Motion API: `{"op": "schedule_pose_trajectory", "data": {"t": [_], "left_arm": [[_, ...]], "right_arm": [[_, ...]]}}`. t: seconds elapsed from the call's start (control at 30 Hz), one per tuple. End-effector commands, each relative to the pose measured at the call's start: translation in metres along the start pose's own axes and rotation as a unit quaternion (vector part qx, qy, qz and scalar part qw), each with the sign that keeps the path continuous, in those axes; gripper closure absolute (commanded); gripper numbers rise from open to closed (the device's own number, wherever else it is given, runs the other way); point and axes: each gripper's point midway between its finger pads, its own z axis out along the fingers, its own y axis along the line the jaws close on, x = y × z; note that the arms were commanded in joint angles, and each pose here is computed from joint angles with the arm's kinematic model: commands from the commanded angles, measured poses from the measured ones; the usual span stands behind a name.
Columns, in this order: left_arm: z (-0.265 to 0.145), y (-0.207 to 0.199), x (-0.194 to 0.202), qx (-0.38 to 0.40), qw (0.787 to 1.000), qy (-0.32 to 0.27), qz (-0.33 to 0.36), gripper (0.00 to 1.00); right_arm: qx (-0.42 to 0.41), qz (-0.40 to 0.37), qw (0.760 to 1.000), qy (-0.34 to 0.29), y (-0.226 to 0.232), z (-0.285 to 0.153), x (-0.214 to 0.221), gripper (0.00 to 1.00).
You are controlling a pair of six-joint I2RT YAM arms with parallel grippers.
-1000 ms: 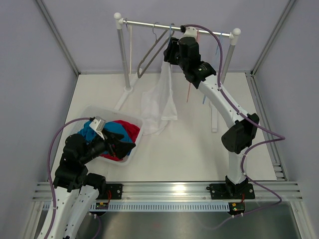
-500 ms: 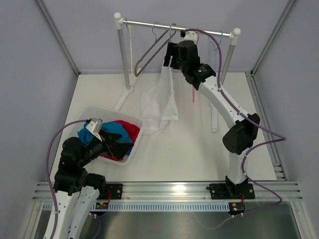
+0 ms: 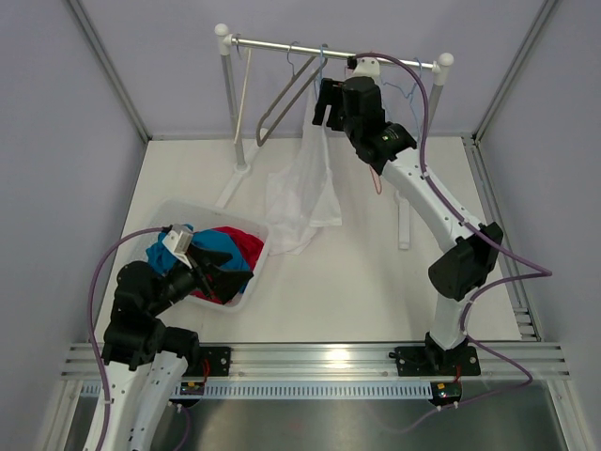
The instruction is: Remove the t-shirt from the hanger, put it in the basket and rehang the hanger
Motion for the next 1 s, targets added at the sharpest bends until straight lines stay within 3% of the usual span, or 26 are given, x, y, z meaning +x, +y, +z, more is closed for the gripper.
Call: {"op": "schedule_pose_trajectory", "data": {"t": [0.0, 0.17, 0.43, 0.6, 0.97], "left_arm": [[-0.002, -0.012, -0.008, 0.027, 0.999, -0.018, 0.017, 0.01], [0.000, -0.012, -0.005, 0.030, 0.999, -0.007, 0.010, 0.01], [0.001, -0.014, -0.003, 0.036, 0.999, -0.004, 0.011, 0.01], [0.001, -0.013, -0.003, 0.036, 0.999, -0.002, 0.009, 0.01], [0.003, -0.012, -0.001, 0.034, 0.999, 0.003, 0.005, 0.01]], "right_arm": [[0.006, 0.005, 0.999, -0.043, 0.006, 0.000, -0.031, 0.17], [0.000, 0.003, 0.999, -0.041, 0.012, 0.011, -0.030, 0.28], [0.003, -0.009, 0.998, -0.056, 0.015, 0.021, -0.037, 0.34], [-0.002, -0.017, 0.998, -0.065, 0.016, 0.018, -0.046, 0.46], [-0.005, -0.039, 0.996, -0.083, 0.021, 0.017, -0.066, 0.52]]}}
